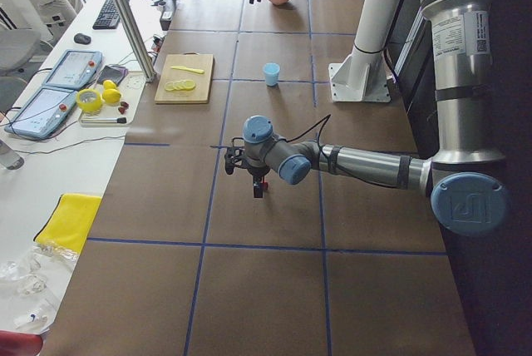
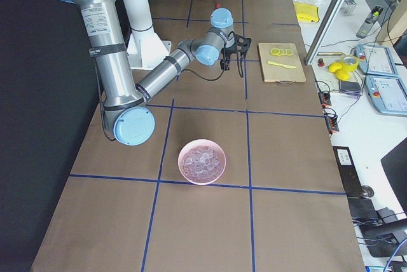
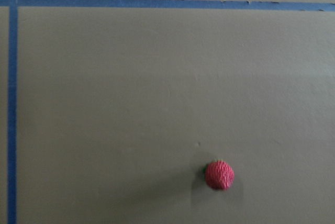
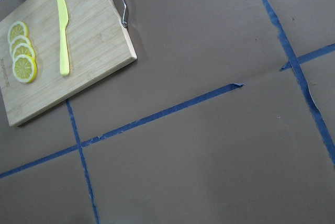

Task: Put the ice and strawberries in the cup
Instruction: 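Grasp the red strawberry with the left gripper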

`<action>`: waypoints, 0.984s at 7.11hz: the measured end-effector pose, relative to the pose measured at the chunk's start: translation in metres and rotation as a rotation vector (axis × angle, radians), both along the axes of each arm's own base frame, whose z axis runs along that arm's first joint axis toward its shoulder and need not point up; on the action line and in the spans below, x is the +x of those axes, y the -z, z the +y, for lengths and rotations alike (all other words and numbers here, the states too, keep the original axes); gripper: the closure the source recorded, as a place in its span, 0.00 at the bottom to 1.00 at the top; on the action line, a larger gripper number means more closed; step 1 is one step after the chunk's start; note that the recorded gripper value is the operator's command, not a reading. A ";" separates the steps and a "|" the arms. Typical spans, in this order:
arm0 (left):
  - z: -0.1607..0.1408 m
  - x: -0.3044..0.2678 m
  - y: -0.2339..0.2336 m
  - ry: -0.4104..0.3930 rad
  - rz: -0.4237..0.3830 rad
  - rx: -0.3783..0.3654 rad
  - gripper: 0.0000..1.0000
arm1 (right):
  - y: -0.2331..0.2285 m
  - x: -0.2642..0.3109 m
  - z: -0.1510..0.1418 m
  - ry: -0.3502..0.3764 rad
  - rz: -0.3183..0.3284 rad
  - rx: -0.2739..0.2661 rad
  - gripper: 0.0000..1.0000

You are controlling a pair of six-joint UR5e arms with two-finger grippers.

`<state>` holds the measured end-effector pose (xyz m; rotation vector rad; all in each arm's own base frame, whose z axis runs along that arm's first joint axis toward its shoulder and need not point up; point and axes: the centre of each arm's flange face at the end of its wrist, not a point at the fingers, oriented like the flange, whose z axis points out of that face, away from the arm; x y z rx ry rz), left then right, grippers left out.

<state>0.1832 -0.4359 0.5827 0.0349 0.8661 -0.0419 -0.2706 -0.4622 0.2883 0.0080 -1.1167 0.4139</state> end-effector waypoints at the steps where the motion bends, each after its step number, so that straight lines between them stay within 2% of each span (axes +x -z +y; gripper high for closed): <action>1: -0.003 0.032 -0.007 0.022 -0.006 0.005 0.01 | -0.002 0.000 -0.001 0.001 0.003 0.001 0.00; 3: 0.008 0.074 -0.010 0.036 -0.039 0.029 0.03 | -0.003 -0.001 -0.002 0.007 0.007 0.006 0.00; 4: 0.013 0.077 -0.013 0.035 -0.047 0.029 0.12 | -0.004 -0.003 -0.002 0.008 0.009 0.006 0.00; 5: 0.018 0.075 -0.015 0.034 -0.051 0.026 0.34 | -0.004 -0.003 -0.003 0.009 0.010 0.006 0.00; 6: 0.020 0.074 -0.016 0.033 -0.053 0.024 0.71 | -0.003 -0.004 -0.003 0.009 0.010 0.007 0.00; 7: 0.021 0.073 -0.016 0.032 -0.052 0.022 1.00 | -0.002 -0.004 -0.003 0.009 0.009 0.008 0.00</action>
